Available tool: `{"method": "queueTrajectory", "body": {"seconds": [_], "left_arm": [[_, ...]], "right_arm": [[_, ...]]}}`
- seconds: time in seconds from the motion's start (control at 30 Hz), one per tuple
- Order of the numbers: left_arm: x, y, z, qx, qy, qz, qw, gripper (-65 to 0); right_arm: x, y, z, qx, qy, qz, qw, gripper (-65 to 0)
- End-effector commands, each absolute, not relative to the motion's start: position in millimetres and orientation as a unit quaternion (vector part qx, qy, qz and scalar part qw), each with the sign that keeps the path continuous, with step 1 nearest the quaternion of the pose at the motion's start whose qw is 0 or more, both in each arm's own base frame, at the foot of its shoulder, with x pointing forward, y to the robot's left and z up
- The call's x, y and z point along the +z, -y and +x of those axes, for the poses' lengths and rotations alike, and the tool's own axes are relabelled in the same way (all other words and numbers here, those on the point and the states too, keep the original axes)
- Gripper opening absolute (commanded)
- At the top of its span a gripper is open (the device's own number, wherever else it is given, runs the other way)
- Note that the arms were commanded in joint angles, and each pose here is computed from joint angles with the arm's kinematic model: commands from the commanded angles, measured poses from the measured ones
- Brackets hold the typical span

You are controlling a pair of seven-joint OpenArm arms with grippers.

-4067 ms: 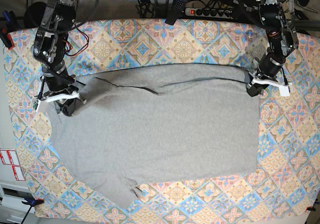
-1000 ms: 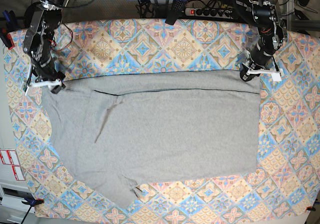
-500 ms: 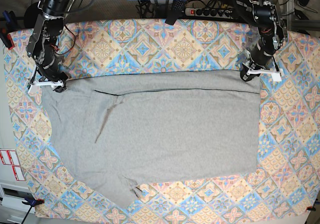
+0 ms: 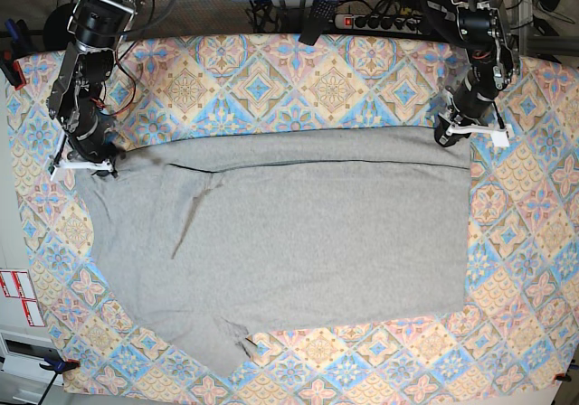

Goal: Fold the T-shirt properly
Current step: 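Grasp the shirt's side edges with both grippers, then drag the shirt toward the collar side with both grippers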

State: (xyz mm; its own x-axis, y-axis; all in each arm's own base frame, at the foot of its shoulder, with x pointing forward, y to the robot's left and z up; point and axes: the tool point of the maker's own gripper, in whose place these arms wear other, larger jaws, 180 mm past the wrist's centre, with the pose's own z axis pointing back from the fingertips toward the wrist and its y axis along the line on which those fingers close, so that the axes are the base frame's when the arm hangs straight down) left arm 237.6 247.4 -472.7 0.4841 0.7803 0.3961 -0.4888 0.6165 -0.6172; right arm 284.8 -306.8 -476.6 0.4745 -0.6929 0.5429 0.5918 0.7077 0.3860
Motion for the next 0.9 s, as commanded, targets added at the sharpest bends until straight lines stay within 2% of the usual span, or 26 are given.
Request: {"method": "queueTrajectory", "body": {"seconds": [0.0, 0.1, 0.3, 0.4, 0.6, 0.87], "left_arm": [[-467.4, -250.0, 241.4, 0.373, 0.344, -0.217, 0.834, -65.0], [-469.3, -250.2, 236.3, 0.373, 0.341, -0.215, 0.836, -65.0], [-472.1, -251.2, 226.1, 0.373, 0.335, -0.210, 0.840, -65.0], [-463.4, -251.5, 218.1, 0.360, 0.342, -0.205, 0.844, -65.0], [-456.3, -249.7, 199.5, 0.346, 0.341, -0.197, 0.852, -65.0], [-449.4, -245.2, 148.3, 0.326, 0.318, -0.178, 0.873, -65.0]], "right_arm": [[-474.7, 309.1, 284.6, -0.373, 0.344, 0.071, 0.859, -54.3], [-473.7, 309.4, 284.8, -0.372, 0.345, 0.071, 0.859, -64.9], [-462.5, 327.3, 280.3, -0.390, 0.361, 0.061, 0.845, -65.0], [-457.2, 344.8, 250.9, -0.395, 0.365, 0.034, 0.842, -65.0], [-434.4, 351.1, 226.0, -0.363, 0.385, 0.005, 0.849, -65.0], [-432.2, 346.3, 171.2, -0.330, 0.359, -0.026, 0.873, -65.0]]}}
